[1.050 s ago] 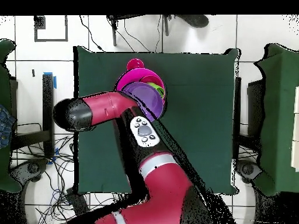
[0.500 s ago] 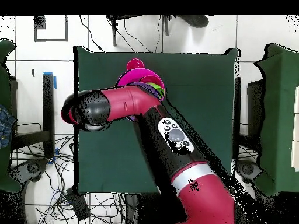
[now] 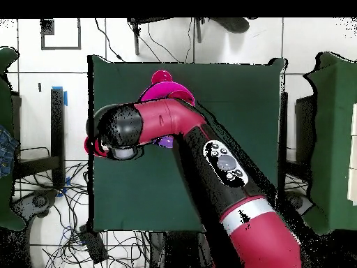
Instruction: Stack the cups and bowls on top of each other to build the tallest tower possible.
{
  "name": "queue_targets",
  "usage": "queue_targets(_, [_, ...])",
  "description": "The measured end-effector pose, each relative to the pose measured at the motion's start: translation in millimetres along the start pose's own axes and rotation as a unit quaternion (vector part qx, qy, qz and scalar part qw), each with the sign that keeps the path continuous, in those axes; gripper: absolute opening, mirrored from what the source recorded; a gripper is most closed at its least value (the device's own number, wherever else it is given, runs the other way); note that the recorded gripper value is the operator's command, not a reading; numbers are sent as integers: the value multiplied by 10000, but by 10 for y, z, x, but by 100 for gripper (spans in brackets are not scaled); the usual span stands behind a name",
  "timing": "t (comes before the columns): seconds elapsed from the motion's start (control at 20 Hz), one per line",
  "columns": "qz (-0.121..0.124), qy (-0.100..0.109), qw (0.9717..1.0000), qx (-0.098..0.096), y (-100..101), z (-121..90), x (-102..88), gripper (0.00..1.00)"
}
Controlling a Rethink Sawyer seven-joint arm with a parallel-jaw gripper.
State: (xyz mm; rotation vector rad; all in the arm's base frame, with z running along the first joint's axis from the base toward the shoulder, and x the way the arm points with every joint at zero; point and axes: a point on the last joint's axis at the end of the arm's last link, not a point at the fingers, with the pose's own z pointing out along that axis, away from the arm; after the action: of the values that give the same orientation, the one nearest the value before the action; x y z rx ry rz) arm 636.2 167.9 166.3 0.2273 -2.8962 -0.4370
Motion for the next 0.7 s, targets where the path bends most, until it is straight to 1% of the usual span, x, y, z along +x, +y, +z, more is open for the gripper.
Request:
queue_targets(0.1, [-7,82,10000,31,-78,-22,27,0])
queue_targets(0.15, [-21,125,9999,64,-150,-37,46,0])
queue_targets(0.3, [-90,146,9998,142,-314,-56,70,0])
queue_targets(0.4, [-173,93,9996,215,-469,-84,75,0])
queue_targets(0.55, [-237,41,9993,278,-606,-107,80,0])
queue_targets(0.6, [-321,-10,9989,350,-746,-129,84,0])
queue_targets(0.7, [-391,-43,9984,395,-843,-141,84,0])
